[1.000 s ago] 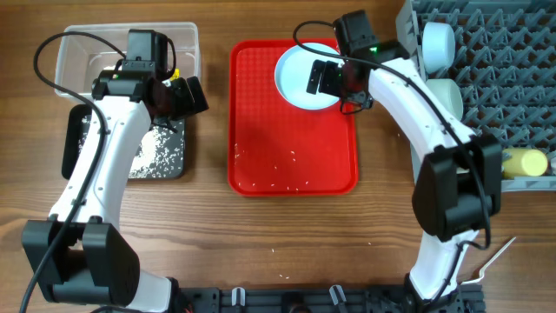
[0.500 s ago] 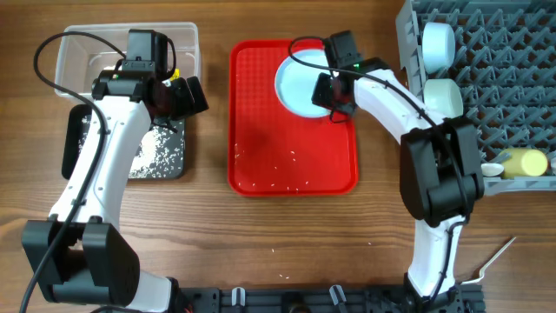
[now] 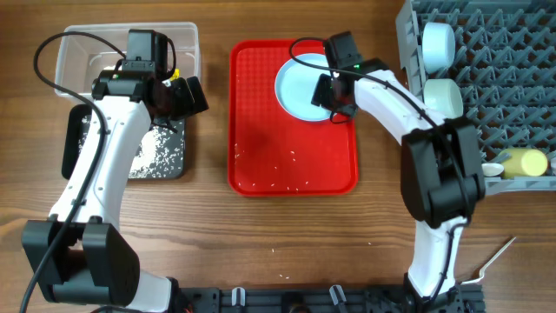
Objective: Sort waste into correct bins and load items into the dishwasher rack
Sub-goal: 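Grasp the light-blue plate rim on the red tray with right gripper, then lift the light-blue plate and stand it upright in the rack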
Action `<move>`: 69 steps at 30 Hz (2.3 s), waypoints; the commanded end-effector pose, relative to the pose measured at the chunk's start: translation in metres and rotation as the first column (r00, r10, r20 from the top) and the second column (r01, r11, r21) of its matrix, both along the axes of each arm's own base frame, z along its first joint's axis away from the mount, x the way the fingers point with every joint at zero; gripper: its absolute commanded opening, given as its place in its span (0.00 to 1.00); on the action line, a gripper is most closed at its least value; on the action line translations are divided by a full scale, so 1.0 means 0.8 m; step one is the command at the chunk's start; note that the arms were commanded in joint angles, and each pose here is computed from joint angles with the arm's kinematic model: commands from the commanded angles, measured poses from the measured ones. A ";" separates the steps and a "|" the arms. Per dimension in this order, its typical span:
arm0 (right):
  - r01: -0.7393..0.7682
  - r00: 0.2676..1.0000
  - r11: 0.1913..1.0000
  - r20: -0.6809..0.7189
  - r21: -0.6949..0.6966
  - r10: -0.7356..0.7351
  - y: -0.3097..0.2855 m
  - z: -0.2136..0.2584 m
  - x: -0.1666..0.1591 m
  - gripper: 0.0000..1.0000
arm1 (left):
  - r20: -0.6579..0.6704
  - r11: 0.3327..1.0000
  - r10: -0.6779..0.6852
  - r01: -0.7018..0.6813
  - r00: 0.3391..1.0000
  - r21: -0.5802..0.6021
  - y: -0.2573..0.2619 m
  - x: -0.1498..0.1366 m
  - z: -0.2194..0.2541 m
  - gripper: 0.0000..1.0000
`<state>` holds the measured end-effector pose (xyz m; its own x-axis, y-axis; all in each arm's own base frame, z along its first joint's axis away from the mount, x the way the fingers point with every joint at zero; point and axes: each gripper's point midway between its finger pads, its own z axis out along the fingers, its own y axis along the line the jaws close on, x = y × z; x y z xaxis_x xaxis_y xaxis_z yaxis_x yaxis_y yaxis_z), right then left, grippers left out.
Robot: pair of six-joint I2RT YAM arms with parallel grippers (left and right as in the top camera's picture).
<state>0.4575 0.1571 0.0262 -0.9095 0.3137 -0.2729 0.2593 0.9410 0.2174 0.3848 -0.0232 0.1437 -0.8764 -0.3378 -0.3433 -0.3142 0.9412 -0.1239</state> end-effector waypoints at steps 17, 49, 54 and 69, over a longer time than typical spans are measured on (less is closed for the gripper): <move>0.105 0.991 0.994 -0.078 -0.019 -0.106 -0.020 -0.033 -0.050 0.39 | -0.007 1.000 0.015 -0.015 1.000 -0.001 0.003 0.000 -0.003 1.00; 0.300 0.825 0.547 0.501 -0.781 0.262 -0.198 0.359 -0.008 0.04 | -0.007 1.000 0.015 -0.015 1.000 -0.001 0.003 0.000 -0.003 1.00; 0.452 0.803 0.374 0.552 -0.810 0.226 -0.278 0.422 -0.002 0.04 | -0.007 1.000 0.015 -0.015 1.000 -0.001 0.003 0.000 -0.003 1.00; 0.250 0.875 0.187 0.304 -0.950 0.376 -0.444 0.388 0.046 0.04 | -0.007 1.000 0.015 -0.015 1.000 -0.001 0.003 0.000 -0.003 1.00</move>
<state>0.4665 -0.2038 0.3536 -0.5961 -0.4169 -0.6862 0.5034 0.4718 -0.7239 0.3848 -0.0232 0.1436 -0.8765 -0.3377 -0.3430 -0.3143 0.9412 -0.1238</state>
